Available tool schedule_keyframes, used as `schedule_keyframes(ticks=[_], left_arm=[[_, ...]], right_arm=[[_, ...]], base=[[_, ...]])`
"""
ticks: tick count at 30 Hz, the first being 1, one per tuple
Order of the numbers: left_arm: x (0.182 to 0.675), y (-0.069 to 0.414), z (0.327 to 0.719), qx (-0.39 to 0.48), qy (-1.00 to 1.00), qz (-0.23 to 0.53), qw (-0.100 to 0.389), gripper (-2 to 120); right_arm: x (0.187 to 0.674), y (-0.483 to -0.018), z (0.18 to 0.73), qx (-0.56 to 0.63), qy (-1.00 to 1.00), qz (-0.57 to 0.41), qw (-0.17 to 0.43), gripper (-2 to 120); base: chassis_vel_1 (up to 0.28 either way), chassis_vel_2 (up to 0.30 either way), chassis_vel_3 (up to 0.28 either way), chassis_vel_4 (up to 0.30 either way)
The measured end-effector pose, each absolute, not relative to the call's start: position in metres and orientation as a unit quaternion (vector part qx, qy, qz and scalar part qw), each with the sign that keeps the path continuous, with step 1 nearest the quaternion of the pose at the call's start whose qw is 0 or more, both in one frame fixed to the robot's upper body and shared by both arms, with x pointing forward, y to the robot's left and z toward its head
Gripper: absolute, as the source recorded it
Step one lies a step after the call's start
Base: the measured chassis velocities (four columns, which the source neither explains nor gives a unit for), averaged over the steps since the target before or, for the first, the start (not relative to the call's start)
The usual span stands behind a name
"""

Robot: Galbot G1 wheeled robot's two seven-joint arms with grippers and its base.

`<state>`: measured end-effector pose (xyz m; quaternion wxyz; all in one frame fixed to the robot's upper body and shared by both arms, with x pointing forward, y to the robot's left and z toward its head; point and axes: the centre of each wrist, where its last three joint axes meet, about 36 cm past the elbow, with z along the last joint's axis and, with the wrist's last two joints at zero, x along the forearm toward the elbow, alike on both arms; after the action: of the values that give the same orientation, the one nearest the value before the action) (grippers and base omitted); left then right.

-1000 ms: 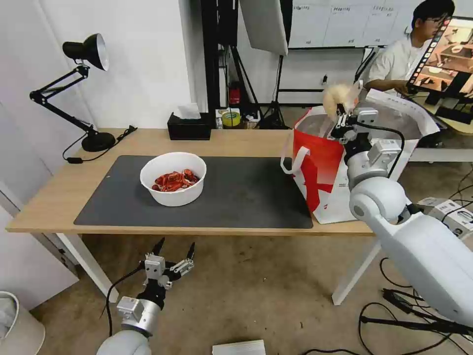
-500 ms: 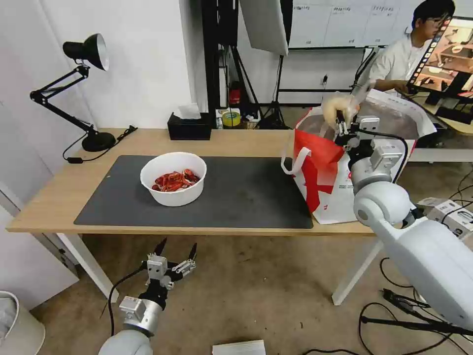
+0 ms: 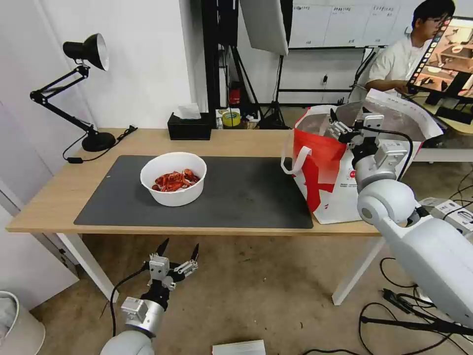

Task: Pick up the trash from the table and place it into the takeout bag.

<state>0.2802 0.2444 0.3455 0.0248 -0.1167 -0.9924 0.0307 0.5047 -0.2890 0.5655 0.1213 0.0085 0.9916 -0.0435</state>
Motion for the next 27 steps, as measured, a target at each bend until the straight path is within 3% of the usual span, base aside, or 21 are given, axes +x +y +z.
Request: schedule_keyframes(ticks=[15, 27], left_arm=[[0.281, 0.245, 0.348, -0.116, -0.993, 0.031, 0.022, 100], [0.284, 0.250, 0.351, -0.112, -0.993, 0.028, 0.018, 100]], right_arm=[[0.495, -0.290, 0.575, 0.000, 0.991, -0.034, 0.129, 100], [0.451, -0.278, 0.566, -0.124, 0.986, 0.007, 0.115, 100]], base=[[0.000, 0.000, 0.000, 0.000], [0.000, 0.000, 0.000, 0.000]])
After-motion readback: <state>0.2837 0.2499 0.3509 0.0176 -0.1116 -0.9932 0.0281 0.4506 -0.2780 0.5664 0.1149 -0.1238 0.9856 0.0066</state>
